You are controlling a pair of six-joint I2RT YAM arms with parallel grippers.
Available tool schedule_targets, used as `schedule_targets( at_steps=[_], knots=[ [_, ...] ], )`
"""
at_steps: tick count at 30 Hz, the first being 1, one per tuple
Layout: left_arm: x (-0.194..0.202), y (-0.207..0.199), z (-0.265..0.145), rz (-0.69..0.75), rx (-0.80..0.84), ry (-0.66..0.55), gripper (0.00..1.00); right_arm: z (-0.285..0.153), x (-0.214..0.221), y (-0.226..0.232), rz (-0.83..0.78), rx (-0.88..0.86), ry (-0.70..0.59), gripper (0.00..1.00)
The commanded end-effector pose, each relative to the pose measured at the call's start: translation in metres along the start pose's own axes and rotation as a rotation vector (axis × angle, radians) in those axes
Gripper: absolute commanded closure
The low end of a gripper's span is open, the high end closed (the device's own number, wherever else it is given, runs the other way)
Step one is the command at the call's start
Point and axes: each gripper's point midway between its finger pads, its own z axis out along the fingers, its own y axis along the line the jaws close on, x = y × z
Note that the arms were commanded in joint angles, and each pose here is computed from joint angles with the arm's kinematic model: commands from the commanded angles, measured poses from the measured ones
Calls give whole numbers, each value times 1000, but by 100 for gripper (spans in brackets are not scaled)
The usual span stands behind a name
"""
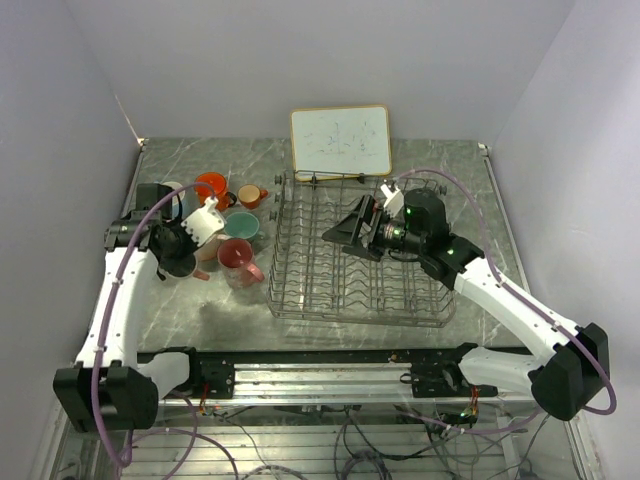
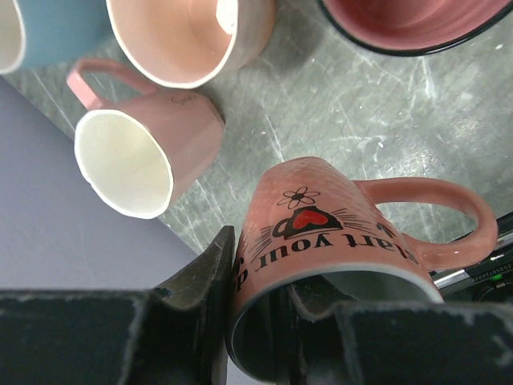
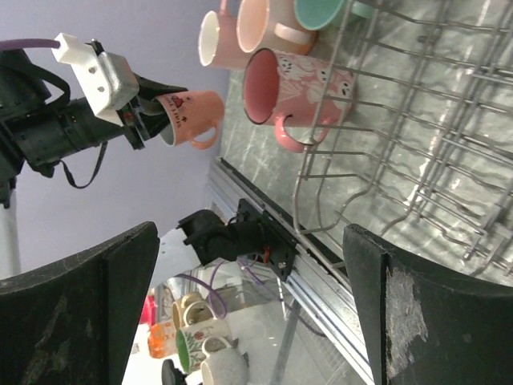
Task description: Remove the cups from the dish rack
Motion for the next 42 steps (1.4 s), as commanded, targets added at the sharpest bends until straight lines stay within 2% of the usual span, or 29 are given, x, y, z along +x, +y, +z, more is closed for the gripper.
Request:
schedule_targets(
  at_steps=[1, 6, 14, 19, 32, 33, 35, 37, 42],
  knots=[
    [5, -2, 16, -24, 28, -14, 93, -8, -6, -14, -44, 83, -33, 0],
    [7, -7, 50, -60, 45, -22, 93, -18, -19, -28, -91, 196, -91, 0],
    [10, -22, 92, -97, 146, -6, 93, -30, -19, -35, -91, 225, -108, 0],
    [10, -30, 104, -84, 204, -6, 93, -33, -18, -43, -84, 254, -112, 0],
    [23, -38, 122, -105, 239, 30, 92, -46, -29, -60, -98, 351, -133, 0],
    [23, -37, 121, -106, 235, 30, 88, -46, -28, -61, -98, 356, -130, 0],
    [23, -33, 117, -109, 225, 24, 69, -46, -29, -64, -98, 365, -132, 0],
    [22, -30, 112, -110, 212, 16, 55, -49, -35, -58, -108, 359, -149, 0],
    [19, -20, 94, -101, 174, -8, 33, -52, -39, -55, -122, 366, -158, 0]
  ],
)
